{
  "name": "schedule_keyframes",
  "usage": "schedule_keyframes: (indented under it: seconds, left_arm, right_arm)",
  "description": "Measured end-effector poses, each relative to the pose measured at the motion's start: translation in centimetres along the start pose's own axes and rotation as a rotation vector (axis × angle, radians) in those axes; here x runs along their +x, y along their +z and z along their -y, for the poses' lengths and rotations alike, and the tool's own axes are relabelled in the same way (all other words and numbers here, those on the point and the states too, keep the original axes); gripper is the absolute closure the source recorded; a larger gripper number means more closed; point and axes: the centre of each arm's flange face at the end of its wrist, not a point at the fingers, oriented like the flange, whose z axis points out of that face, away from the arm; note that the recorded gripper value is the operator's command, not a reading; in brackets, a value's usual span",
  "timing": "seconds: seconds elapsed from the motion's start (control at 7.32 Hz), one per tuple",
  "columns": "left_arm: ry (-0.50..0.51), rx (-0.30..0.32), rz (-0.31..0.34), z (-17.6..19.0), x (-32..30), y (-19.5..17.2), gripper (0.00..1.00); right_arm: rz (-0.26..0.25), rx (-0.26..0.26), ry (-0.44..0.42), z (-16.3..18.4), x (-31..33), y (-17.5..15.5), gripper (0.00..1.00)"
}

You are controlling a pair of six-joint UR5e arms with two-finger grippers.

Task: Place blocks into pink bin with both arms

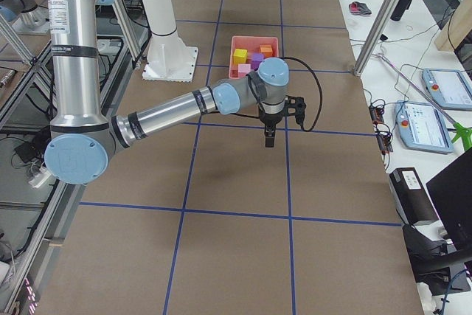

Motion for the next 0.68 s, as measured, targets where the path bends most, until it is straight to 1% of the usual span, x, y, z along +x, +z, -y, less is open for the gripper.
schedule_keyframes:
  seconds: [0.14,0.27,0.41,0.68]
  left_arm:
    - [0.056,-0.009,0.026,-0.4,-5.1,-0.1,0.01]
    - [0.069,-0.024,0.021,-0.6,-8.9,0.0,0.01]
    - [0.053,-0.036,0.001,-0.8,-11.5,0.1,0.01]
    - [0.025,-0.051,-0.01,-1.8,-14.3,0.4,0.01]
  right_arm:
    - [0.001,-0.003,0.006,-0.6,1.8,-0.2,0.01]
    - [0.0,-0.007,-0.002,-1.2,3.3,-0.3,0.01]
    - [-0.002,-0.009,-0.006,-1.6,4.4,-0.4,0.01]
    - [-0.006,-0.016,0.009,-2.3,5.8,-0.2,0.01]
